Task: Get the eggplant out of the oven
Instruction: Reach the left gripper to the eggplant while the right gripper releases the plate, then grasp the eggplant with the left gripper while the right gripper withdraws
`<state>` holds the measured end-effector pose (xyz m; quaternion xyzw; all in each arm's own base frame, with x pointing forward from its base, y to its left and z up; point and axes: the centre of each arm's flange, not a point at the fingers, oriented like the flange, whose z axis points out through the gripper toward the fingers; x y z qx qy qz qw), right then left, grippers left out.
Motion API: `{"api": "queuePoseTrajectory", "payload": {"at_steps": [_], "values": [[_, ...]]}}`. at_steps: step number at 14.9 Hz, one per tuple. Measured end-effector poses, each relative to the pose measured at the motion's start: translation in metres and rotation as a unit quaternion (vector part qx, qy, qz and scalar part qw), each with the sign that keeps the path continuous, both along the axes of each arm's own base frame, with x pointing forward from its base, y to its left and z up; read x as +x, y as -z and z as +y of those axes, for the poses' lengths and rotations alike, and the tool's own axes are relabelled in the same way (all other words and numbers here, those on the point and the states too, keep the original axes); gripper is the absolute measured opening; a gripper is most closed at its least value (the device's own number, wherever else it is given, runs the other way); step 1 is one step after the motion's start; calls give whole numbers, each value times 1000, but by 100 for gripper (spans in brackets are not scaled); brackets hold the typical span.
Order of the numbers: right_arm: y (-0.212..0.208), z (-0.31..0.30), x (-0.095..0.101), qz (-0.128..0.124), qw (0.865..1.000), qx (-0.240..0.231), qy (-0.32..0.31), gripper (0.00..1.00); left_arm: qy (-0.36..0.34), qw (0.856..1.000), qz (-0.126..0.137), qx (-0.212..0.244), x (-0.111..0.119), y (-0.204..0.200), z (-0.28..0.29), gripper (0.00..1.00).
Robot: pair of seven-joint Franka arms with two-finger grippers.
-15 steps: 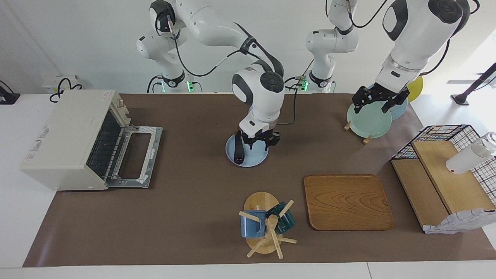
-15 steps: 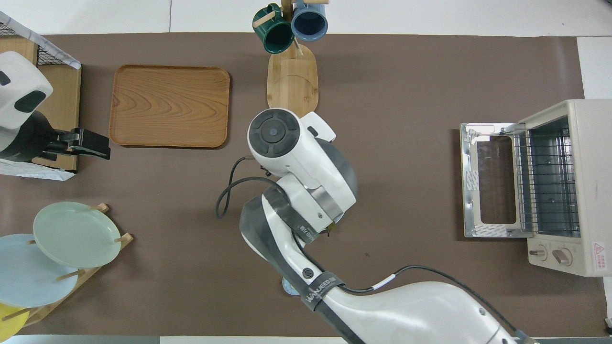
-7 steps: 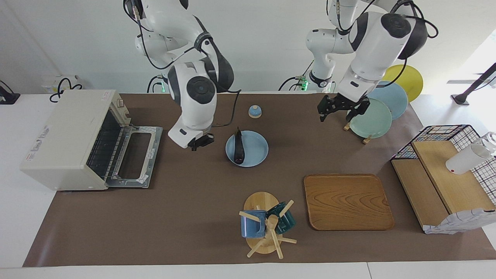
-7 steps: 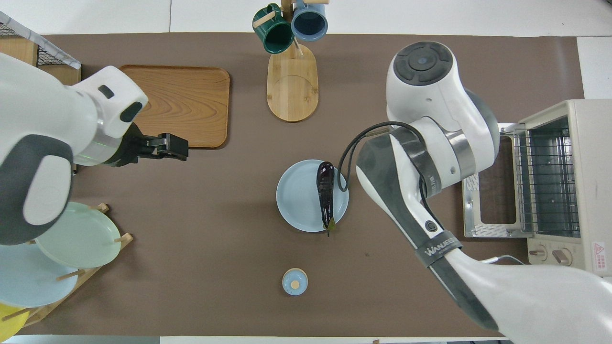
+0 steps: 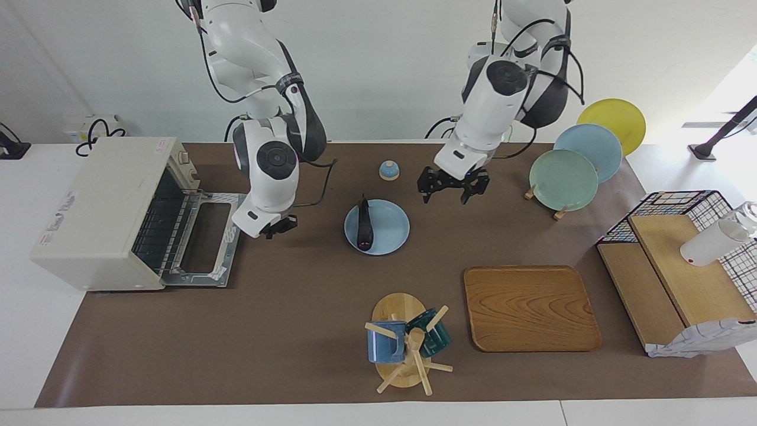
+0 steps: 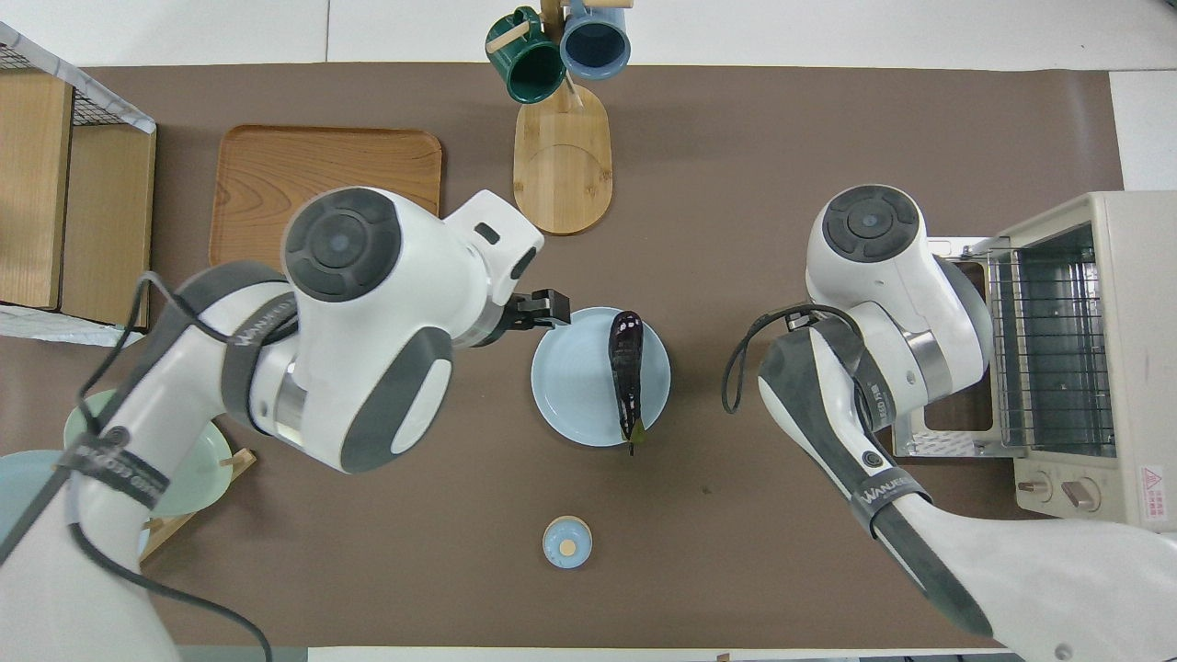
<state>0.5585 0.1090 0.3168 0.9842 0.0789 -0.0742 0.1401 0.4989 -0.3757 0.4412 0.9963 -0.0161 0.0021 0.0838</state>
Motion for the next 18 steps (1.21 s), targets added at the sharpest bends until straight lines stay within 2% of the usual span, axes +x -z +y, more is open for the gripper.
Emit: {"api": "queuePoseTrajectory", "payload": {"at_steps": [4,7,10,12,15,17,18], "values": [[32,-27,-18,-4,1000,1,0,1,11,1000,-7,-10,-20,52,-56,100],[32,-31,-19,-5,1000,-20,-23,1,23,1000,-7,-12,-32,88,-83,100],[29,-39,-18,-1,998,-35,-53,1,23,1000,-11,-15,-32,104,-89,100],[25,-37,-18,11,997,-39,-72,1,23,1000,-13,-16,-31,112,-91,100],[-8,-37,-13,34,994,-46,-92,1,24,1000,-11,-15,-32,122,-92,99],[-50,-53,-13,36,994,-39,-96,1,24,1000,-11,-14,-31,123,-92,97],[-73,-67,-14,32,995,-29,-94,1,24,1000,-10,-13,-32,124,-92,93]]}}
